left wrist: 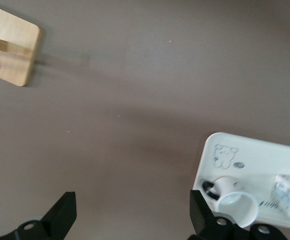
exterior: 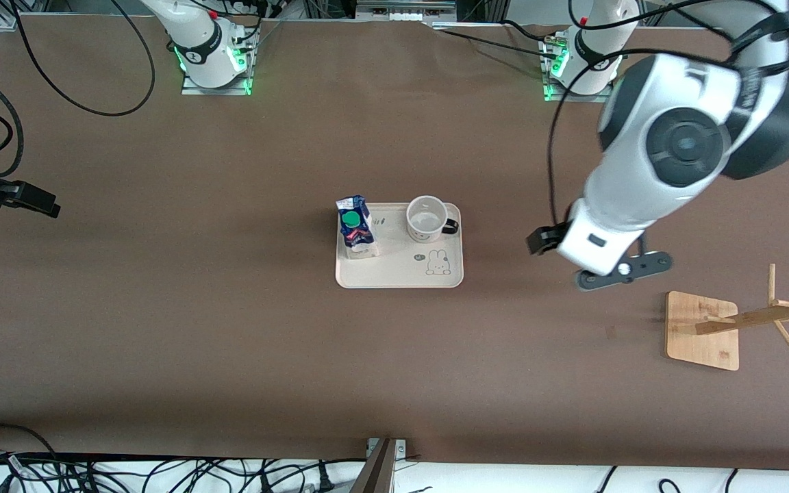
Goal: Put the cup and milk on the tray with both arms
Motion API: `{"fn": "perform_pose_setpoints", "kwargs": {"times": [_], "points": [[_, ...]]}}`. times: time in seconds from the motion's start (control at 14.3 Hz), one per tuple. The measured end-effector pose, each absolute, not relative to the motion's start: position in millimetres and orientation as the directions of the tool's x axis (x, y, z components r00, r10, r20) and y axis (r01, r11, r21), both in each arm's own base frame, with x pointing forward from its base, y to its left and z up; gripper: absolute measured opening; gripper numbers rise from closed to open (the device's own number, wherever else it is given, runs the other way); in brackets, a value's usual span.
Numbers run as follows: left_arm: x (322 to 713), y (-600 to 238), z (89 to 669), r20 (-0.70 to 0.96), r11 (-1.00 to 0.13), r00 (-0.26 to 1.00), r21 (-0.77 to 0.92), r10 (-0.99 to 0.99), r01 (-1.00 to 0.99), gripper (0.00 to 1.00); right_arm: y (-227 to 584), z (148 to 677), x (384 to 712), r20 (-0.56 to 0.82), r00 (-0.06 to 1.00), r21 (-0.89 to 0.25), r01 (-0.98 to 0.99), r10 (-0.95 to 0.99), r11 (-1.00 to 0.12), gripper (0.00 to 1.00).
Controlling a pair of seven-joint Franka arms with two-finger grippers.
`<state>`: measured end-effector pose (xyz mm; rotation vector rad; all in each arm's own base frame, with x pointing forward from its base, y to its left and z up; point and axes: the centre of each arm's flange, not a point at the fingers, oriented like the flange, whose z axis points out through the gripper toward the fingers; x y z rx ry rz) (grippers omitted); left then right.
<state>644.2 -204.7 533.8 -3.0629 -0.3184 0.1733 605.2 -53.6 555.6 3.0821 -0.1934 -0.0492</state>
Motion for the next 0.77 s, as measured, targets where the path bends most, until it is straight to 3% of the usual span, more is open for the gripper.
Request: {"fn": "perform_pose_setpoints", "kwargs": {"times": [0.28, 0.56, 0.77], "points": [[628.8, -133.0, 569.6, -0.129, -0.998, 0.991, -0.038, 0.045, 0.04, 1.0, -52.6, 578.4, 591.8, -0.03, 0.991, 0.056, -0.127, -0.128, -0.99, 1.0], [592.7, -47.8, 585.1, -0.053, -0.996, 0.994, 0.012, -0.091, -0.091, 1.0, -59.0, 588.0, 588.7, -0.018, 0.99, 0.045, -0.142, -0.143, -0.989, 1.0], [567.1, -28.7, 589.0, -0.022, -0.99, 0.991, -0.054, -0.133, -0.134, 1.0, -58.1, 594.8, 589.1, -0.007, 0.989, 0.028, -0.145, -0.145, -0.989, 1.0]]}}
